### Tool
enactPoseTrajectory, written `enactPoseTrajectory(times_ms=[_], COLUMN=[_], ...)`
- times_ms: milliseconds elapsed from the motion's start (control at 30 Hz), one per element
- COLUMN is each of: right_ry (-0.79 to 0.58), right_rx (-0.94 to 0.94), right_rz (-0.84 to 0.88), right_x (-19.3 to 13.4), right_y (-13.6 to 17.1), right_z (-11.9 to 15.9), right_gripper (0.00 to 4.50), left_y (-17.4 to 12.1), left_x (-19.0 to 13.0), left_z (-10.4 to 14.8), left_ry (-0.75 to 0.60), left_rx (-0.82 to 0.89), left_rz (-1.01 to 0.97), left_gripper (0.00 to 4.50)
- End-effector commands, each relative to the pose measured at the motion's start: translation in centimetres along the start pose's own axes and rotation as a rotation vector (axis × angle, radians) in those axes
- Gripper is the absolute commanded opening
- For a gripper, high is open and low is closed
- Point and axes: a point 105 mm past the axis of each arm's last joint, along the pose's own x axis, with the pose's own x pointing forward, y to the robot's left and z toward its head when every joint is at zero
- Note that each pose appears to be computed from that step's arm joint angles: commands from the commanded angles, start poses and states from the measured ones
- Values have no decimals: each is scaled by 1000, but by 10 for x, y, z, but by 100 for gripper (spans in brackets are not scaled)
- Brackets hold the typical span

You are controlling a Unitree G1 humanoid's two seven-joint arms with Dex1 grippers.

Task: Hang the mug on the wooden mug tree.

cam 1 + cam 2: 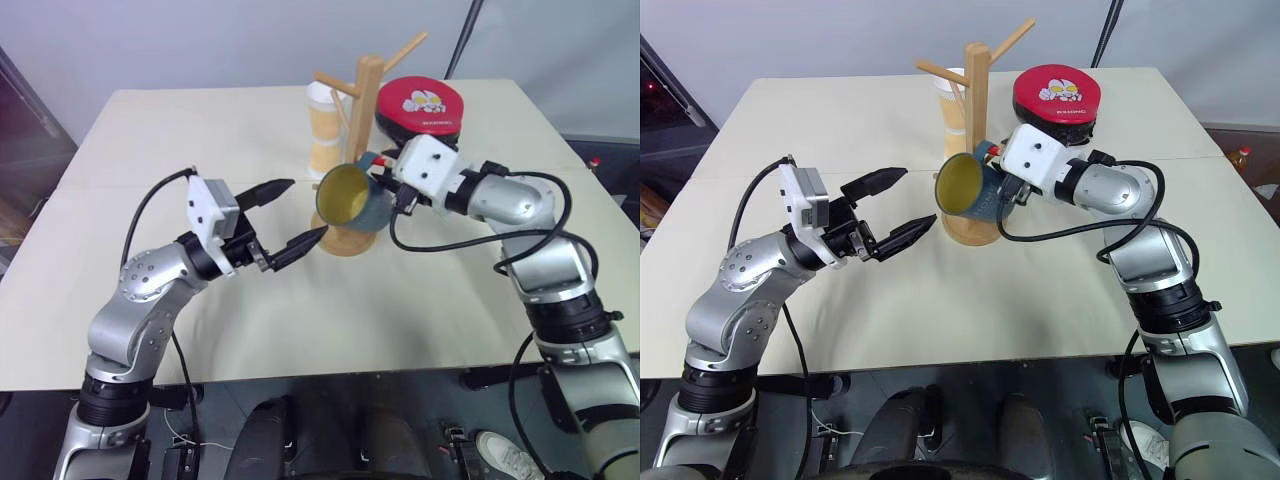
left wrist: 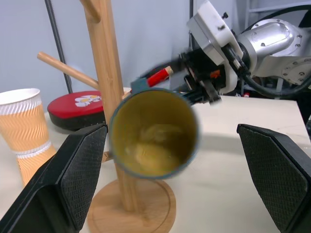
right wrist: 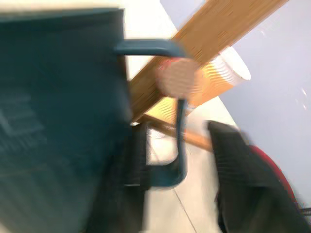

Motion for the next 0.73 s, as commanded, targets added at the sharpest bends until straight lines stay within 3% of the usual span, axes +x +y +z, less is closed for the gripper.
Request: enactPoseTrajectory(times_ms=[33,200,267,433,533,733], right_ry=[-57,-78,-94,-64,-24,-11], right_rx=[-46,84,238,545,660,746], right_rz=[-97,-182,-214,-234,-292,-335], right_x=[-18,-50,-62,-75,-77,-76], right_y=[-25,-30,-23,25,47,67], right_z=[19,2,-14,-62,-88,-106], right_gripper=[245,245,245,245,245,245], left_y=[6,32,44,69,70,60], left_x=[-3,-20,-32,-65,-83,-105], left_z=[13,-11,-23,-54,-76,-99], left_ry=[-33,16,25,54,102,189], left_rx=[44,15,-16,-51,-86,-86], left_rz=[32,215,317,604,709,776], left_gripper=[450,450,450,450,450,450])
